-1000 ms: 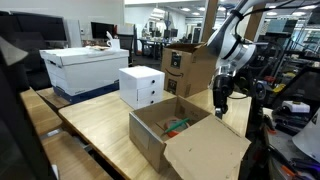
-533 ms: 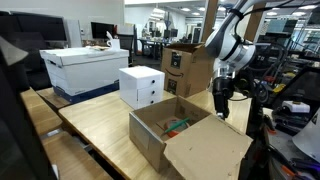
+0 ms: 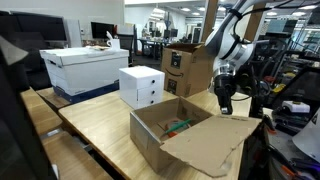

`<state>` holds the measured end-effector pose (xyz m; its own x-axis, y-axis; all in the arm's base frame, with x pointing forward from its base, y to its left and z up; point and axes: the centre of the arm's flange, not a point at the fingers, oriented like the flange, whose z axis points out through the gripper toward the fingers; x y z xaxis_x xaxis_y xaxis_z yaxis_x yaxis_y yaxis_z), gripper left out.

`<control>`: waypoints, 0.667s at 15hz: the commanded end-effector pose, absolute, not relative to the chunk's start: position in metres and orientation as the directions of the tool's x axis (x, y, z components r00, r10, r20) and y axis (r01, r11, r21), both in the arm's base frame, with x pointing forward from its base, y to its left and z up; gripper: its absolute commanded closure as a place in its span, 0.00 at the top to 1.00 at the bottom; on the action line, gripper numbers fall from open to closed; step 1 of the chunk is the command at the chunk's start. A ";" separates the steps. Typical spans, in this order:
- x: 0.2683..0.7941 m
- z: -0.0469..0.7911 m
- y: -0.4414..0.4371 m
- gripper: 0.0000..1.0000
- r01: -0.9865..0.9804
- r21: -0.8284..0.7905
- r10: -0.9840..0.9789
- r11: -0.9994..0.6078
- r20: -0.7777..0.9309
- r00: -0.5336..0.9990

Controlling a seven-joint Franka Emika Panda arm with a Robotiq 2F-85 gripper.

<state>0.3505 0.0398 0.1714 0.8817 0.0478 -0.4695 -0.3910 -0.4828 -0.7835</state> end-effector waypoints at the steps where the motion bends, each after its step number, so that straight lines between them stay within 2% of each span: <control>1: 0.354 0.177 0.030 0.02 -0.412 -0.798 0.063 -0.439 -0.485 0.872; 10: 0.367 0.190 0.031 0.02 -0.397 -0.830 0.111 -0.391 -0.471 0.875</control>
<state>0.3629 0.0322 0.1850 0.8821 0.0733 -0.4654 -0.3975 -0.4144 -0.8187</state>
